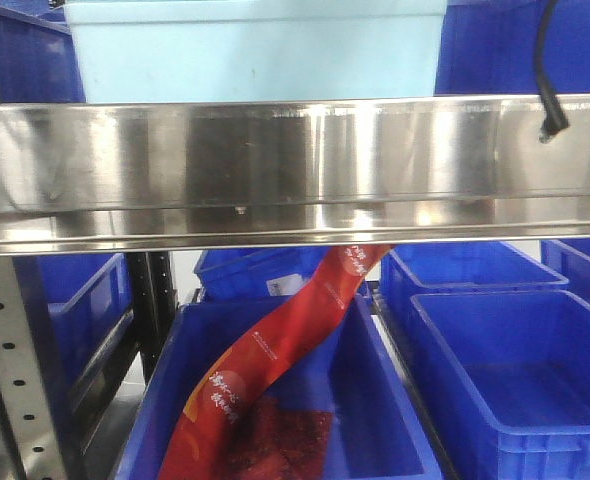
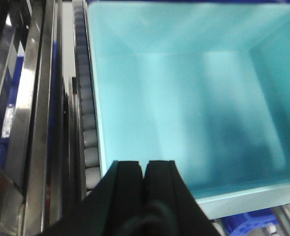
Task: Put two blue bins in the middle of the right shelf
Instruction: 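Lower the teal bin onto the other teal bin with both grippers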
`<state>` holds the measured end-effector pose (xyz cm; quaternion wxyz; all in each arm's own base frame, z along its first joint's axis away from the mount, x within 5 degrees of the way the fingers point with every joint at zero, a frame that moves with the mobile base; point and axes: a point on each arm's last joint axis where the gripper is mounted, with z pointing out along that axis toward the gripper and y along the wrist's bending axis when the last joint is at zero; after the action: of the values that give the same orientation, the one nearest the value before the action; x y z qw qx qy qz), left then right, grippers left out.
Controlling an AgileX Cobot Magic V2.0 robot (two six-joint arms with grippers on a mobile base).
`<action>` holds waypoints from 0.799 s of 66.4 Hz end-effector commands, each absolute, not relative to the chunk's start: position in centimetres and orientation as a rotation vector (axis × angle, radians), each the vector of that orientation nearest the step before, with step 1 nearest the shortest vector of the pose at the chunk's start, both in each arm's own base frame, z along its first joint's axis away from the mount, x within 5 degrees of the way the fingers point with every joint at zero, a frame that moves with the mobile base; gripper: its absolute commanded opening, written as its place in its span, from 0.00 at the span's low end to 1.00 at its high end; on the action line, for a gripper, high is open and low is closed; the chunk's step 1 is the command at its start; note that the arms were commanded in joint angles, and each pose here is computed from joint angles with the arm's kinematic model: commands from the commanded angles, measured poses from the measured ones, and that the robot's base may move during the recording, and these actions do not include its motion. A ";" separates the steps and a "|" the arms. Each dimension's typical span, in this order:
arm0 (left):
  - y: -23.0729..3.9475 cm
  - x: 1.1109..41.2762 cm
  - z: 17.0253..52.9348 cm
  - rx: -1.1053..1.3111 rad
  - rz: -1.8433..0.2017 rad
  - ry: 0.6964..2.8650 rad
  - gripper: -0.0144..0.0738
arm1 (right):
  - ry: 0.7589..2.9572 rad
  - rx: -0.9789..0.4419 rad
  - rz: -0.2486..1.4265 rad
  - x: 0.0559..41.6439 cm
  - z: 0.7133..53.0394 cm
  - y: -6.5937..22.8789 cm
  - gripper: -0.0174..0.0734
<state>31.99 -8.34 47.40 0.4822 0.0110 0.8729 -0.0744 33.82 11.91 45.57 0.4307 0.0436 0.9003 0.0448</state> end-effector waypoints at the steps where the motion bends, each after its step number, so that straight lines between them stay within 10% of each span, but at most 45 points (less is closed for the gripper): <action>1: -8.1 30.3 48.6 0.029 -0.207 2.080 0.04 | 2.176 0.066 0.072 32.4 47.2 11.9 0.01; 25: -8.0 25.2 44.1 0.105 -0.302 1.863 0.04 | 2.075 -0.171 0.105 29.5 44.5 14.6 0.01; 53: -6.5 19.8 37.1 0.128 -0.343 1.767 0.04 | 2.014 -0.285 0.122 22.9 38.2 10.4 0.01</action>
<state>20.79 -6.58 37.51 0.5948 0.0537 0.7908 -0.1340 23.94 11.62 38.86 0.5158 -0.1150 0.8466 0.0634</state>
